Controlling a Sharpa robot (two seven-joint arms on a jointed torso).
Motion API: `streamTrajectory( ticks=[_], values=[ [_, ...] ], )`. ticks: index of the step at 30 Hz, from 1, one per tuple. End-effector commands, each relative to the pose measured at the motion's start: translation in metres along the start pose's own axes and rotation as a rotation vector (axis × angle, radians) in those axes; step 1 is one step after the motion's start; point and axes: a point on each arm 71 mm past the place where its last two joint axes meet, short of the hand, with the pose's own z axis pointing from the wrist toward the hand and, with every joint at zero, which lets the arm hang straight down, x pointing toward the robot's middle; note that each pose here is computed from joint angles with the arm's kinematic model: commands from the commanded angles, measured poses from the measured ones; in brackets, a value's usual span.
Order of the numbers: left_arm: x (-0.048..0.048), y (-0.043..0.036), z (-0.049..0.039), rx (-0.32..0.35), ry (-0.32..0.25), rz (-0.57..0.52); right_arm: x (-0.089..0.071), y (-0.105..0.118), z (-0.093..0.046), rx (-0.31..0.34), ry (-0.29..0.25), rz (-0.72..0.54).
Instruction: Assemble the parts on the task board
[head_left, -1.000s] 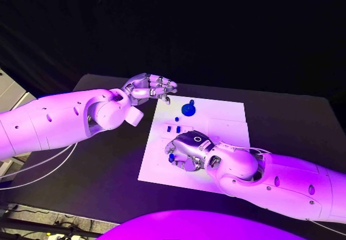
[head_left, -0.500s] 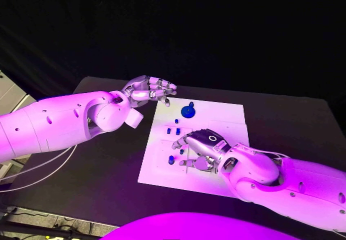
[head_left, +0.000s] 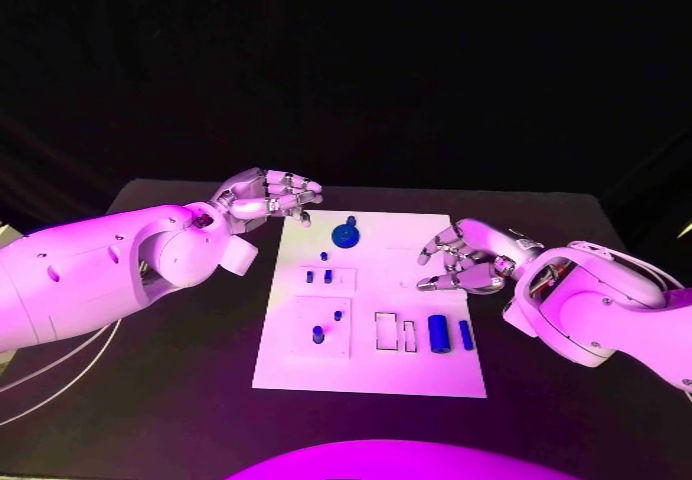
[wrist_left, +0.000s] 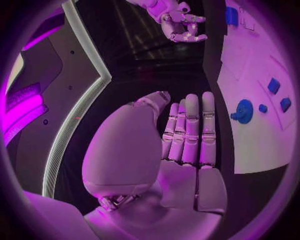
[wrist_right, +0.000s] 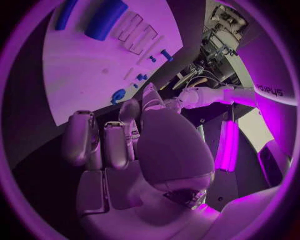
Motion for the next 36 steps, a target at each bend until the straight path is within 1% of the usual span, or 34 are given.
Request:
streamTrajectory(
  ticks=[1, 3, 8, 10, 11, 14, 21, 29, 36],
  values=[
    [0.0018, 0.0014, -0.0002, 0.008, 0.01, -0.014, 0.005, -0.017, -0.011, 0.135, 0.09, 0.139],
    [0.0025, 0.0029, -0.0005, 0.006, 0.011, -0.016, 0.005, -0.025, -0.02, 0.175, 0.094, 0.14],
    [0.0038, 0.0058, -0.0009, 0.002, 0.014, -0.021, 0.013, -0.037, -0.036, 0.238, 0.099, 0.104],
    [0.004, 0.0066, -0.0011, 0.001, 0.015, -0.022, 0.017, -0.04, -0.039, 0.253, 0.1, 0.087],
    [0.0041, 0.0073, -0.0012, 0.0, 0.016, -0.023, 0.022, -0.041, -0.042, 0.269, 0.101, 0.072],
    [0.0044, 0.0081, -0.0013, -0.001, 0.017, -0.024, 0.032, -0.042, -0.045, 0.291, 0.103, 0.058],
    [0.0042, 0.009, -0.0021, -0.003, 0.019, -0.026, 0.05, -0.04, -0.042, 0.314, 0.11, 0.032],
    [0.0033, 0.0091, -0.0034, -0.004, 0.018, -0.026, 0.061, -0.041, -0.037, 0.335, 0.152, -0.019],
    [0.0023, 0.0091, -0.0046, -0.006, 0.018, -0.026, 0.07, -0.04, -0.033, 0.335, 0.198, -0.06]
  ],
)
